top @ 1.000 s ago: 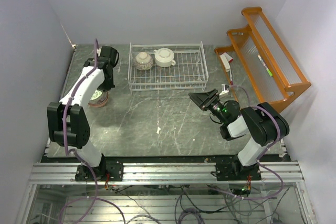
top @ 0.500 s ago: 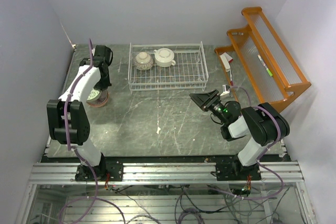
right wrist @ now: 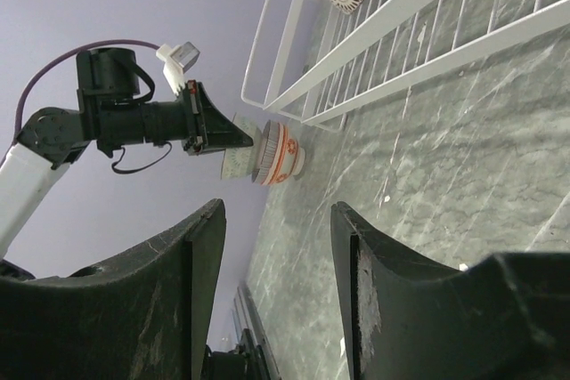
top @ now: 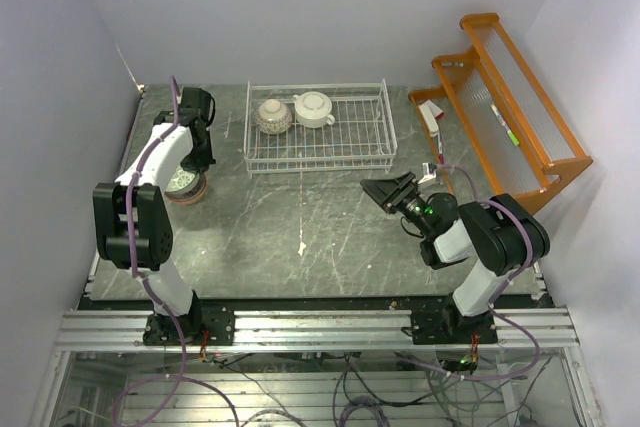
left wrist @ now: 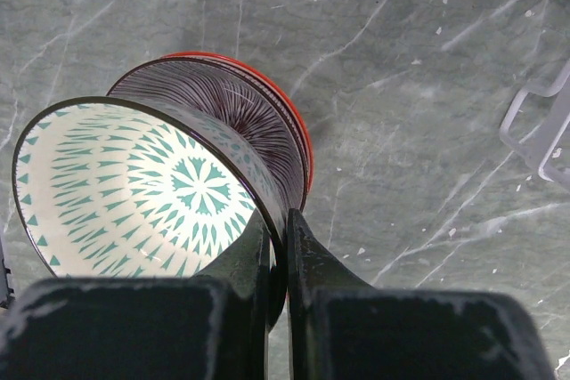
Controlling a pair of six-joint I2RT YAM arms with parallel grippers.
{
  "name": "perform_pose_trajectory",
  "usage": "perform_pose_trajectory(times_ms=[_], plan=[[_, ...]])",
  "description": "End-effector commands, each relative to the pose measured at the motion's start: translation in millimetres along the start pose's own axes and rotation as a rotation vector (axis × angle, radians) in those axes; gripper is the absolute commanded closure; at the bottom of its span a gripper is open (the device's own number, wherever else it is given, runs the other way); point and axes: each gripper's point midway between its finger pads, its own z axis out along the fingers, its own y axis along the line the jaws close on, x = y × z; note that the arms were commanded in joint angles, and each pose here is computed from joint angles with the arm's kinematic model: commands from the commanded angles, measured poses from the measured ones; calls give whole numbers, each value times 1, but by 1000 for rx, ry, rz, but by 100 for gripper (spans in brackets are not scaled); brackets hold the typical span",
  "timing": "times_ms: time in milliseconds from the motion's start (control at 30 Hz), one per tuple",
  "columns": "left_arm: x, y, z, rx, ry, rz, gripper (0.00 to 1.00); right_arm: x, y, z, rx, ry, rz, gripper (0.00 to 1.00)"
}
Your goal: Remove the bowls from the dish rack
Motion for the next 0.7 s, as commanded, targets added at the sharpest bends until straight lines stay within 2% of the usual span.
perform_pose_trajectory(times_ms=[0,300,667], plan=[[-5,-3,5,25,-11,6,93,-21,54,-2,-237,-90,-137,50],[0,-9,11,62,15,5,93,-20,53,-1,-235,-82,-132,51],[6,0,18,1,41,3,92,-19,51,0,-236,-74,-134,52]])
